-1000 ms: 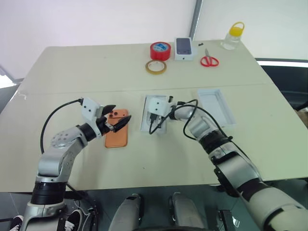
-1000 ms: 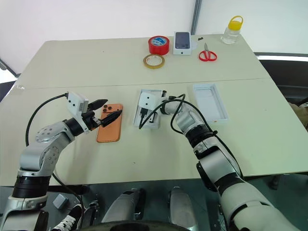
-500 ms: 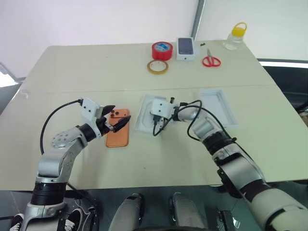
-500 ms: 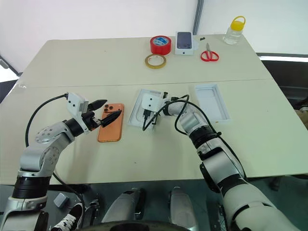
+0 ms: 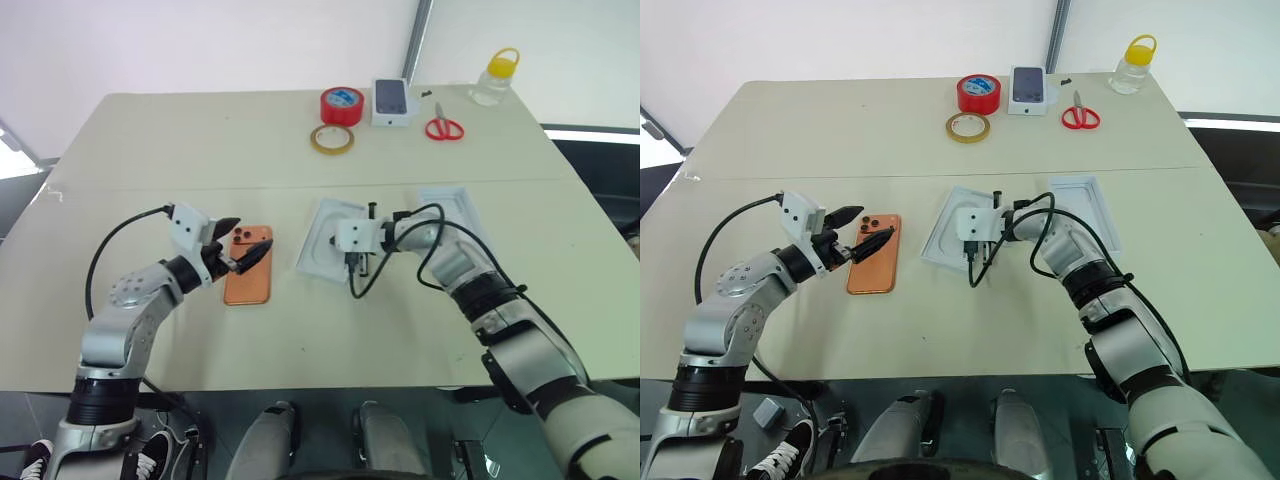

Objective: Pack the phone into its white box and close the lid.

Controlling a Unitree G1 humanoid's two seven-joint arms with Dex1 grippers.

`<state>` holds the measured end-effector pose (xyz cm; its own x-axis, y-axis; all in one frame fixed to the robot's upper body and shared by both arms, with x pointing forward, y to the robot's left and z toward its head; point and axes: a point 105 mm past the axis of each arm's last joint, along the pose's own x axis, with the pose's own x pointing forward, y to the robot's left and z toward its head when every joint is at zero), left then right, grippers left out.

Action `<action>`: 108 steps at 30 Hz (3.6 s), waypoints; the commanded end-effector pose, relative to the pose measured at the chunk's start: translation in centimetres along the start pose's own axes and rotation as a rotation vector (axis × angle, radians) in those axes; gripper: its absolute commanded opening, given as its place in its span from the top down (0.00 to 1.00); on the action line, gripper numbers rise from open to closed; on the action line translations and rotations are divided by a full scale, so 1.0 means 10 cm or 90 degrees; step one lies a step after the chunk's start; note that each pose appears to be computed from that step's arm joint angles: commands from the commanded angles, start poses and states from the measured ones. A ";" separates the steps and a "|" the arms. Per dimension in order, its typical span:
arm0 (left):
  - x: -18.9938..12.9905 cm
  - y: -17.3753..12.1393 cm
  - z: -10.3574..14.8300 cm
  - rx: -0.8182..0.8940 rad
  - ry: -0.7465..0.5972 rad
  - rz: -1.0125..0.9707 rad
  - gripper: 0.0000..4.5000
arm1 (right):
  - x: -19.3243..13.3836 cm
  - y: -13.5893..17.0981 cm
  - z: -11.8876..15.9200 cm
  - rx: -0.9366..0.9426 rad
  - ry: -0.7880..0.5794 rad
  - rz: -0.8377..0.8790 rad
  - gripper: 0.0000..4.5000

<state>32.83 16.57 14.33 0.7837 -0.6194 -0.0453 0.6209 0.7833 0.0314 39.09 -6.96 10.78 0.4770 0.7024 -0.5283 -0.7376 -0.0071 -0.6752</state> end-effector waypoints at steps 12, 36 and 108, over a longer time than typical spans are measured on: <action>-0.02 -0.01 0.11 0.019 -0.015 -0.005 0.00 | -0.23 -0.13 0.32 0.005 -0.149 0.004 0.99; 0.04 -0.04 0.12 0.014 -0.020 -0.020 0.00 | -0.64 0.48 0.10 -0.069 -0.062 0.161 0.99; -0.29 -0.03 -0.83 -0.491 0.338 0.019 0.00 | 0.67 0.38 0.97 0.035 -0.067 0.069 0.99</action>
<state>31.75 20.02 9.62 0.6776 -0.6149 -0.4034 0.3277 0.7435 -0.5829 34.73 4.00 8.89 0.3387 0.7600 -0.5548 -0.8221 -0.0478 -0.5673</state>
